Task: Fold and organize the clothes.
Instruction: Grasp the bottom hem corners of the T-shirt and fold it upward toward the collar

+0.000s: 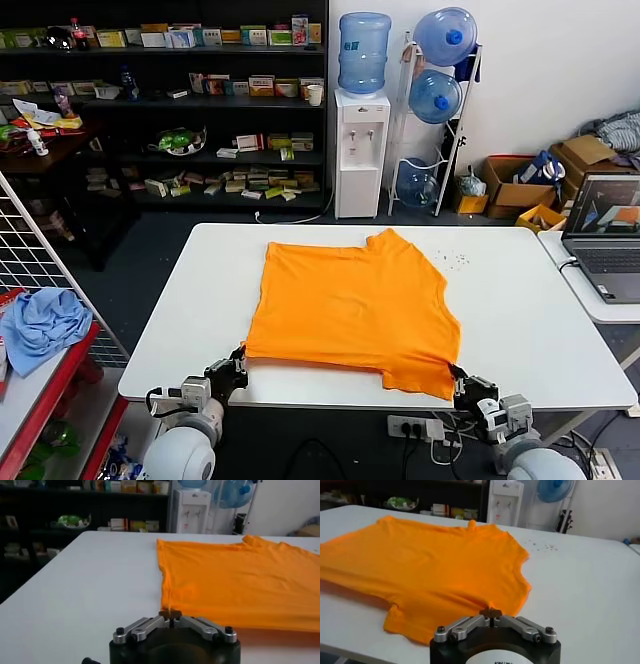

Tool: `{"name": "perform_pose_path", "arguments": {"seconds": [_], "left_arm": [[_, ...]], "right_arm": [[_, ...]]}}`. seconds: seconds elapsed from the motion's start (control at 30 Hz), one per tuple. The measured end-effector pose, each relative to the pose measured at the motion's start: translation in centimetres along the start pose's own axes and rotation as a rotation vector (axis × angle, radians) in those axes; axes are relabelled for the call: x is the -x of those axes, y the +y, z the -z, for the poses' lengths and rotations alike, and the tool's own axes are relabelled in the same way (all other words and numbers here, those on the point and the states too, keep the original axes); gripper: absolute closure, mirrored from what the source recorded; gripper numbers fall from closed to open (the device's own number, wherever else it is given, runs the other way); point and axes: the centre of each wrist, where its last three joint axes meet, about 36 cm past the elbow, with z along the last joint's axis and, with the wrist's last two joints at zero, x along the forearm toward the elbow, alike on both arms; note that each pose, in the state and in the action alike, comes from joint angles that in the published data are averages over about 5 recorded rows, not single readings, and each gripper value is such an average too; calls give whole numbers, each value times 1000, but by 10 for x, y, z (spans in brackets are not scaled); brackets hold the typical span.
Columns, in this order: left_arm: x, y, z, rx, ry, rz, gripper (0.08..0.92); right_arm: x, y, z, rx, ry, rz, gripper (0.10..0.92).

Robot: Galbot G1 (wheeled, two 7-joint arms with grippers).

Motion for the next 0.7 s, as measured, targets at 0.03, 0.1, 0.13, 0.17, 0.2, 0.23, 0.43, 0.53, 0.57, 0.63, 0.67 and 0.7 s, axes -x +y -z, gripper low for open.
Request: {"name": "perform_pose_path", "arguments": {"seconds": [0.03, 0.1, 0.13, 0.17, 0.2, 0.23, 0.43, 0.53, 0.57, 0.63, 0.67, 0.7], "left_arm": [[-1, -1, 1, 7, -8, -2, 906], [-1, -2, 2, 21, -26, -4, 906], [0, -3, 2, 28, -36, -5, 906], [1, -3, 3, 35, -46, -5, 906], [3, -4, 4, 41, -56, -6, 906], [5, -5, 4, 47, -66, -6, 906], [24, -8, 6, 77, -109, 6, 906], [38, -8, 8, 86, -122, 15, 906], [44, -8, 9, 89, -125, 17, 906], [54, -7, 11, 95, -130, 22, 906], [59, -7, 12, 98, -132, 24, 906], [64, -6, 13, 101, -133, 25, 906]], "right_arm": [[1, -1, 0, -9, -11, -4, 898], [4, -2, 1, -25, -35, -11, 898], [7, -3, 1, -33, -47, -16, 898], [10, -4, 1, -41, -59, -20, 898], [14, -6, 1, -48, -71, -24, 898], [18, -7, 1, -55, -84, -28, 898], [53, -16, 4, -92, -160, -51, 898], [75, -20, 6, -102, -185, -56, 898], [82, -21, 6, -103, -189, -57, 898], [96, -22, 8, -106, -196, -56, 898], [104, -22, 9, -107, -197, -55, 898], [111, -22, 11, -108, -198, -53, 898]]}}
